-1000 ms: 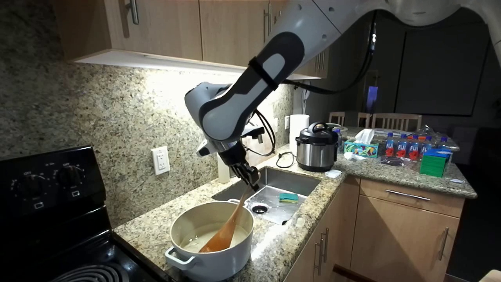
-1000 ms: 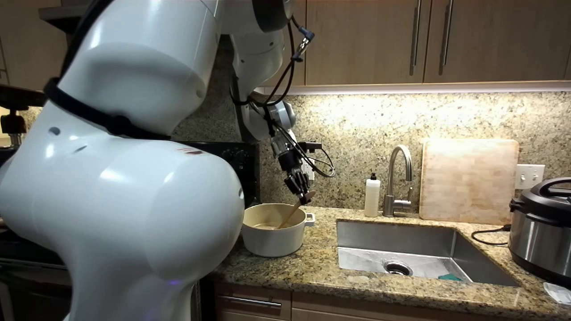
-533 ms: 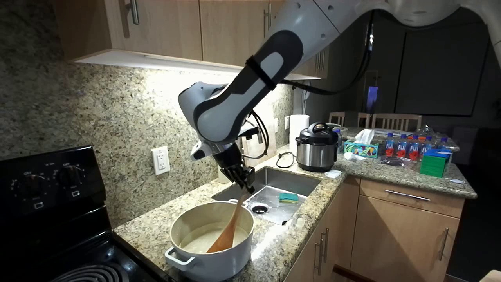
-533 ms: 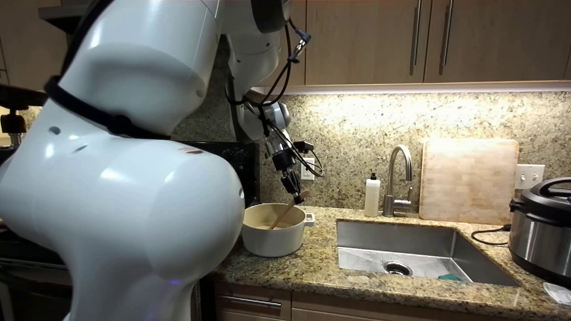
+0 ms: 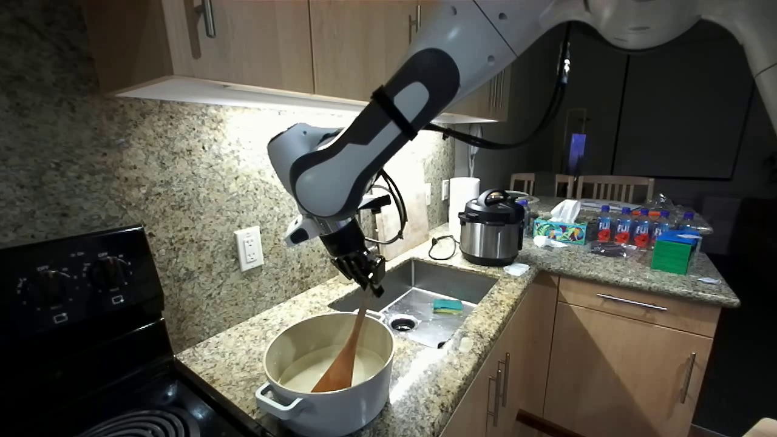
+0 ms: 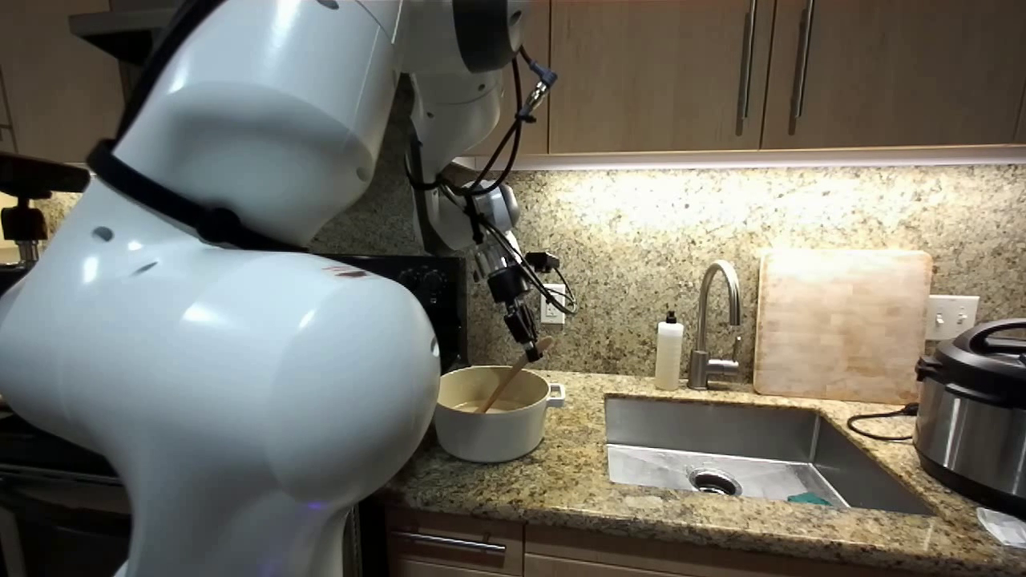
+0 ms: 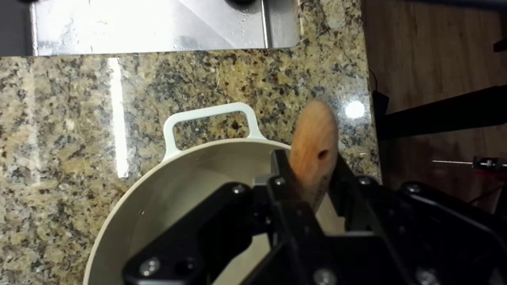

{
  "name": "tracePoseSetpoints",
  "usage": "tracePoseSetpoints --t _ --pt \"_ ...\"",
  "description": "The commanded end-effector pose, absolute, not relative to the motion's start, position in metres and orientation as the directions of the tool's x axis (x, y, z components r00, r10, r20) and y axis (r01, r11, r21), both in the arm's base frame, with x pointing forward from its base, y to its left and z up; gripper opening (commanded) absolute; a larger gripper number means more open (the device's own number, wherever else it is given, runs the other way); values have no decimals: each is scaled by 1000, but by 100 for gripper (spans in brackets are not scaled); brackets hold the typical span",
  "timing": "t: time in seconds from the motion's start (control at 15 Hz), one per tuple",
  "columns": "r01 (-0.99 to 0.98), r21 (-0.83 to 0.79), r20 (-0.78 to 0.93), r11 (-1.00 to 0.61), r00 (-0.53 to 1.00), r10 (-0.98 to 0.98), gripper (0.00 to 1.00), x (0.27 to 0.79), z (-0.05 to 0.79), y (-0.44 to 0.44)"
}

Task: Pick up the cooking stick and stir in the pot

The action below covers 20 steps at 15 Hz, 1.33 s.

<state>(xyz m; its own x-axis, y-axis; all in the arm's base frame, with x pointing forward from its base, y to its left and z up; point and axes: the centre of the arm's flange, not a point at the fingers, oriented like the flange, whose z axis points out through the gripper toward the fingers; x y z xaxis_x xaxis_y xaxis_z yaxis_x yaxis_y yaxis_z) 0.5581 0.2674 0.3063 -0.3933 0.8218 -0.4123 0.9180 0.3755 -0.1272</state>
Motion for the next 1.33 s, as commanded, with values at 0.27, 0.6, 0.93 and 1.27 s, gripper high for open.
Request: tracePoseSetpoints --t 0.27,0.6,0.93,1.27 --pt "954 -94 -384 286 -300 873 7 561 317 239" --pt "968 -137 -311 210 -243 919 7 547 306 216" --pt "954 -193 -284 229 -278 918 7 536 293 216" --pt "934 -173 -277 311 -349 895 7 543 294 234"
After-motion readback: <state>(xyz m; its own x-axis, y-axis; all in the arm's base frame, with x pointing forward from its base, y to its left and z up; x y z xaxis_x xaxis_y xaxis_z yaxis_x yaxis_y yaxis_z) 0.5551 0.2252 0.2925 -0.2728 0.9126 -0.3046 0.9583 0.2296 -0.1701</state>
